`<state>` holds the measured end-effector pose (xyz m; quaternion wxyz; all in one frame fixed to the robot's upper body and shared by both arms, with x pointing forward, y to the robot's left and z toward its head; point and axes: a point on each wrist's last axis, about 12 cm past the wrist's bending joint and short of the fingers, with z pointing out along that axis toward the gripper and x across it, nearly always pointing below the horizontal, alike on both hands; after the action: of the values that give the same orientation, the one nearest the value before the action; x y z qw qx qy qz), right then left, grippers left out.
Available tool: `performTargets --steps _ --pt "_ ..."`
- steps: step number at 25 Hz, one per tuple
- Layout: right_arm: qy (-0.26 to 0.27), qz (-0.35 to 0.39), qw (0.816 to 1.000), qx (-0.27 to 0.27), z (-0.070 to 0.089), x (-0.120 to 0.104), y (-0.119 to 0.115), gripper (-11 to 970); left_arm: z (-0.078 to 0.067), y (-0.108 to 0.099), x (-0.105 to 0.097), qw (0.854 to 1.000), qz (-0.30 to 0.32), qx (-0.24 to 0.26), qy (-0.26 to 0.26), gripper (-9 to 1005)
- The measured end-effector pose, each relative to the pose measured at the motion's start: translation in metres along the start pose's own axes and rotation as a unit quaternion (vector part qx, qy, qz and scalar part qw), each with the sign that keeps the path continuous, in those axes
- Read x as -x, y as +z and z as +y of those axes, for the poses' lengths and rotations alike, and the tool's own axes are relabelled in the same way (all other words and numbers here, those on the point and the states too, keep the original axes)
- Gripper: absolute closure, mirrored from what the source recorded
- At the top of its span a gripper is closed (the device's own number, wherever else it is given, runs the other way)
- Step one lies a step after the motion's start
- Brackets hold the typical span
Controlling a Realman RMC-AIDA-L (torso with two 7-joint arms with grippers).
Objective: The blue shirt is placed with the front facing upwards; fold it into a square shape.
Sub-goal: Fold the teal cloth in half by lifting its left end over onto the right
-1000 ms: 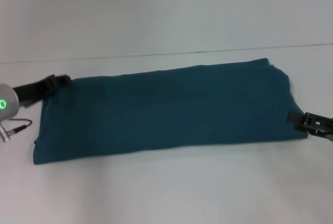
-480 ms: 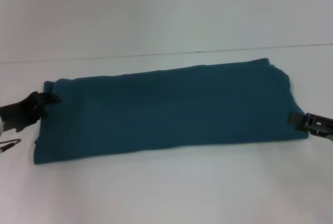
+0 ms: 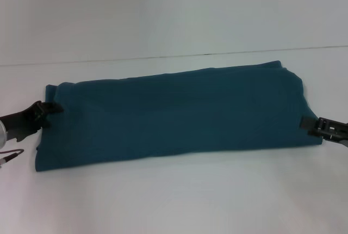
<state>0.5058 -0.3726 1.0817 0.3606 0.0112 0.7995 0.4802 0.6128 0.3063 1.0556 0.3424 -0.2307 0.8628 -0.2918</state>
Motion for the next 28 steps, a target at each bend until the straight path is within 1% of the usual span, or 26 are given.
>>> performTargets --steps 13,17,20,23,28 --pt "0.000 0.001 1.000 -0.001 0.000 0.000 0.001 45 0.002 -0.001 0.000 1.000 0.002 0.001 0.009 438" --pt "0.000 0.000 1.000 0.000 0.000 0.000 0.000 44 0.004 -0.012 0.003 1.000 0.007 -0.018 0.009 435" --pt "0.001 0.000 1.000 0.001 0.000 0.000 -0.001 44 0.007 -0.018 0.002 0.999 0.016 -0.027 0.007 432" --pt "0.001 0.000 1.000 0.001 0.000 0.000 0.000 44 0.012 -0.021 -0.002 1.000 0.020 -0.023 0.001 430" --pt "0.000 0.001 1.000 0.000 0.000 0.000 0.000 44 0.016 -0.021 -0.005 1.000 0.020 -0.018 -0.002 426"
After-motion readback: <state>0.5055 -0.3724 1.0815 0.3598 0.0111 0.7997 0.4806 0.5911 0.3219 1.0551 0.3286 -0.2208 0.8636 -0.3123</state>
